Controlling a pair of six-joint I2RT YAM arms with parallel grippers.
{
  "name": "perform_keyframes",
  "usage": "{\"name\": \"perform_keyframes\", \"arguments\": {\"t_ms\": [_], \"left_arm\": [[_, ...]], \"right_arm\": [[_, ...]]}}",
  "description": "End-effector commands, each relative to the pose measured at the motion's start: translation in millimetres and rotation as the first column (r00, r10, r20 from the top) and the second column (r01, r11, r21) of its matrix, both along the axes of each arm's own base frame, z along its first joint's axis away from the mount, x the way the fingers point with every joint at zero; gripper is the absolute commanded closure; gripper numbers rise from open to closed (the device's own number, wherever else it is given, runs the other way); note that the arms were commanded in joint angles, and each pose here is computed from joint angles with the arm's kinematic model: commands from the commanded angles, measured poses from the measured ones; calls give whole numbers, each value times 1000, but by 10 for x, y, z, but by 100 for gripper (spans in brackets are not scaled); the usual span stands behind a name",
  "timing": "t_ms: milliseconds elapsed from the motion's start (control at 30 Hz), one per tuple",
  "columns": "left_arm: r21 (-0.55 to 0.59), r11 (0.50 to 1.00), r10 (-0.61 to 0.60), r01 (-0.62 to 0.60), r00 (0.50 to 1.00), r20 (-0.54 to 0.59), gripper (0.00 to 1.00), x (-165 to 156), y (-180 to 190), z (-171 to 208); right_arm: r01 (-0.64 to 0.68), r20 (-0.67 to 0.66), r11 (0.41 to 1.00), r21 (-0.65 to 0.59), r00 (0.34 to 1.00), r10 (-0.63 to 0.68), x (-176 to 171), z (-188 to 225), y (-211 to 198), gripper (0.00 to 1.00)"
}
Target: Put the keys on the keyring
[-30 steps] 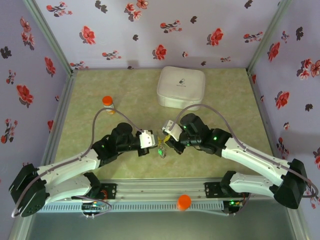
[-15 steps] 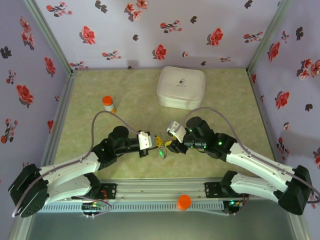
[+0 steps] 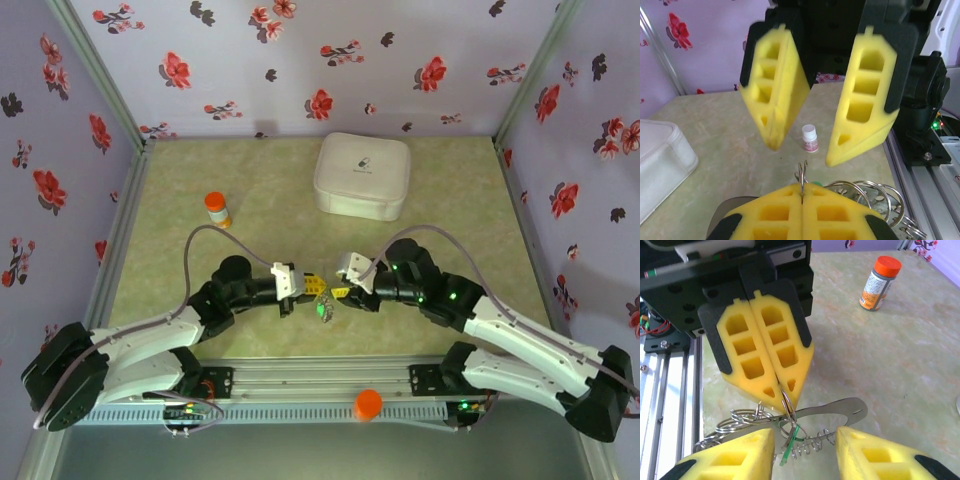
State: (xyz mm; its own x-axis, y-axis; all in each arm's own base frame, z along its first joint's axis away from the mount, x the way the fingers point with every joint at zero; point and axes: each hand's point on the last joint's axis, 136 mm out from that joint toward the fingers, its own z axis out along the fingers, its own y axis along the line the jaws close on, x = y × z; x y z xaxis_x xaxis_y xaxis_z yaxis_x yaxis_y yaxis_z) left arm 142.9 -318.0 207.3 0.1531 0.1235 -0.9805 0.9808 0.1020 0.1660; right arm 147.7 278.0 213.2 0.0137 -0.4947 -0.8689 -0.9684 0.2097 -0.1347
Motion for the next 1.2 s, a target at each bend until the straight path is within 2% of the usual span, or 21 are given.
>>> {"name": "perform_keyframes", "arguments": {"t_ms": [0, 200, 400, 733, 933, 967, 1033, 1100, 1167], "left_arm": [[-73, 996, -40, 42, 999, 33, 100, -46, -13, 189], [-66, 996, -54, 56, 998, 25, 100, -65, -17, 171], [-69, 996, -56, 58, 998, 27, 100, -69, -17, 191], [-69, 996, -60, 62, 998, 30, 100, -70, -16, 205], [-56, 996, -63, 65, 998, 28, 100, -74, -20, 179], [-51, 997, -62, 64, 998, 32, 100, -73, -20, 170], [-42, 998, -43, 45, 998, 34, 95, -40, -13, 155], [-21, 1000, -20, 20, 999, 33, 79, -3, -2, 117], [15, 1000, -11, 11, 999, 36, 77, 14, 6, 68]], "right_arm": [[-39, 30, 999, 2, 999, 39, -7, 30, 44, 65], [-88, 22, 995, 42, 996, 87, -79, 119, 125, 75], [-107, 18, 993, 56, 994, 106, -131, 133, 142, 75], [-125, 9, 991, 56, 992, 124, -170, 117, 163, 85], [-142, 4, 988, 53, 990, 142, -192, 116, 184, 100], [-144, 4, 988, 50, 990, 144, -197, 114, 181, 100], [-140, 3, 989, 38, 990, 140, -195, 97, 167, 100], [-123, 7, 992, 21, 992, 123, -172, 97, 150, 100], [-110, 8, 994, -2, 994, 110, -154, 96, 131, 100]]}}
